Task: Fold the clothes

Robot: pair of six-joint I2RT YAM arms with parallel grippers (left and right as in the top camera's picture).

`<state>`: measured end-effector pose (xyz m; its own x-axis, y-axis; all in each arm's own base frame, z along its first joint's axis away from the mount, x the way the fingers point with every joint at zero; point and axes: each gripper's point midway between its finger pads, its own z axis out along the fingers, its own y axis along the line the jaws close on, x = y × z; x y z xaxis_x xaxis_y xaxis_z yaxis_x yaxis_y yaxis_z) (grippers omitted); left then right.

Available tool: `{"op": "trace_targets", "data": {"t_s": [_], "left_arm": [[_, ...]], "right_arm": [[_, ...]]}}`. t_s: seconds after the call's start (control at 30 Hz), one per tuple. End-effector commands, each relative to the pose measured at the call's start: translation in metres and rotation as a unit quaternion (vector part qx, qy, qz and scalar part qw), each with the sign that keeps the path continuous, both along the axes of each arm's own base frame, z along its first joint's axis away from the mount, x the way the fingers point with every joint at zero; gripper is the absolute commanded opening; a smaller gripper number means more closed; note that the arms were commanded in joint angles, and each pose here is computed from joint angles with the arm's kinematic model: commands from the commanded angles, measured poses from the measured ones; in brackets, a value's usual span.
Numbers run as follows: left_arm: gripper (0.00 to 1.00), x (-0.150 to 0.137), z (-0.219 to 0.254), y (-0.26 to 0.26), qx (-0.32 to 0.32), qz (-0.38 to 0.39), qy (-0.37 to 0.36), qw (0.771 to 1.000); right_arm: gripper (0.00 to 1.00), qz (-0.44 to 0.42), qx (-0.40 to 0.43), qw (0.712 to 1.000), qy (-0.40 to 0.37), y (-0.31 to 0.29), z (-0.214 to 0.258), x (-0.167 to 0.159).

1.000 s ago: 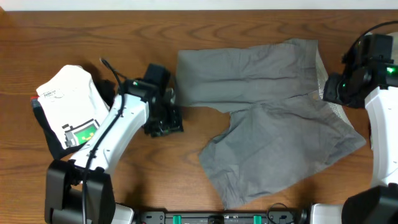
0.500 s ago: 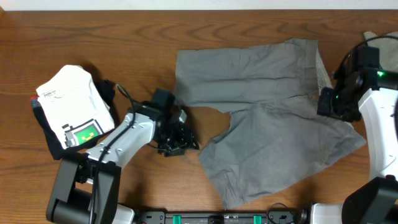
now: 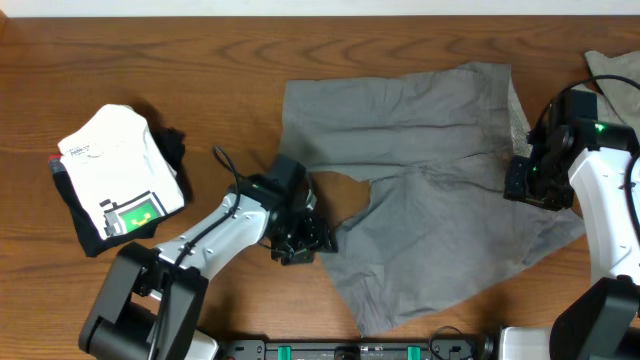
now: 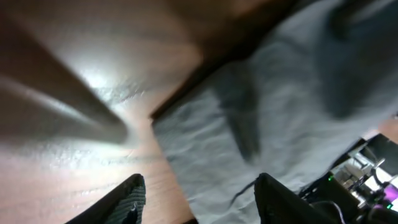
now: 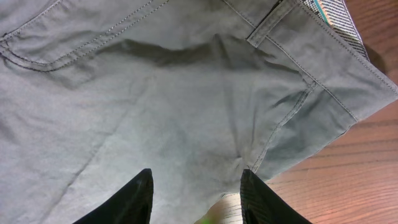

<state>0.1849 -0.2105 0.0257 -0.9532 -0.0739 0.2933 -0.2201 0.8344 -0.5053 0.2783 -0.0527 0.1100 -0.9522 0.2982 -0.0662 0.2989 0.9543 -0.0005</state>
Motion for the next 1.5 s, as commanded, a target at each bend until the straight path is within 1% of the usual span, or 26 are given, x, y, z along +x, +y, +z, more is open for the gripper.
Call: {"op": "trace_targets", "data": {"t_s": [0.0, 0.13, 0.4, 0.43, 0.5, 0.6, 0.63, 0.67, 0.73, 0.83, 1.0, 1.1, 1.2, 1.27, 1.47], "left_arm": [[0.64, -0.009, -0.014, 0.007, 0.037, 0.042, 0.033, 0.998], [0.64, -0.005, -0.020, 0.000, 0.019, 0.057, 0.022, 0.998], [0.63, 0.002, -0.017, -0.023, -0.009, 0.045, -0.014, 0.999], [0.60, 0.002, -0.017, -0.024, -0.009, 0.045, -0.015, 0.999], [0.48, 0.002, -0.017, -0.024, -0.008, 0.045, -0.016, 0.999], [0.13, 0.007, -0.021, -0.018, 0.008, 0.042, -0.033, 0.999], [0.08, 0.008, -0.023, -0.014, 0.016, 0.045, -0.036, 0.998], [0.06, 0.011, -0.025, -0.009, 0.030, 0.049, -0.042, 0.997], [0.06, 0.017, -0.028, 0.001, 0.043, 0.053, -0.053, 0.996], [0.06, 0.032, -0.026, 0.015, 0.044, 0.066, -0.070, 0.994], [0.06, 0.064, -0.021, 0.047, 0.052, 0.101, -0.105, 0.988], [0.06, 0.080, -0.022, 0.068, 0.072, 0.127, -0.122, 0.982], [0.06, 0.094, -0.021, 0.084, 0.080, 0.134, -0.147, 0.977], [0.06, 0.106, -0.020, 0.099, 0.098, 0.144, -0.165, 0.971], [0.07, 0.146, 0.006, 0.123, 0.102, 0.153, -0.224, 0.957]], "right_arm": [[0.44, -0.006, -0.004, 1.000, 0.004, -0.003, -0.002, -0.001], [0.44, -0.006, -0.004, 1.000, 0.004, -0.003, -0.002, -0.001], [0.44, -0.006, -0.004, 1.000, 0.004, -0.003, -0.002, -0.001], [0.44, -0.006, -0.004, 1.000, 0.004, -0.003, -0.002, -0.001], [0.44, -0.006, -0.004, 1.000, 0.004, -0.003, -0.002, -0.001], [0.44, -0.006, -0.004, 1.000, 0.004, -0.003, -0.002, -0.001], [0.44, -0.006, -0.004, 1.000, 0.004, -0.003, -0.002, -0.001], [0.44, -0.006, -0.004, 1.000, 0.004, -0.003, -0.002, -0.002], [0.44, -0.006, -0.004, 1.000, 0.004, -0.003, -0.002, -0.002], [0.45, -0.006, -0.004, 1.000, 0.004, -0.003, -0.002, -0.001], [0.44, -0.006, -0.003, 1.000, 0.007, -0.003, -0.005, -0.003], [0.44, -0.006, -0.002, 1.000, 0.013, -0.002, -0.012, -0.007], [0.44, -0.006, 0.006, 1.000, 0.013, 0.001, -0.022, -0.008], [0.44, -0.005, 0.017, 1.000, 0.012, 0.005, -0.029, -0.010], [0.44, -0.019, 0.022, 0.999, 0.020, 0.008, -0.049, -0.018]]}}
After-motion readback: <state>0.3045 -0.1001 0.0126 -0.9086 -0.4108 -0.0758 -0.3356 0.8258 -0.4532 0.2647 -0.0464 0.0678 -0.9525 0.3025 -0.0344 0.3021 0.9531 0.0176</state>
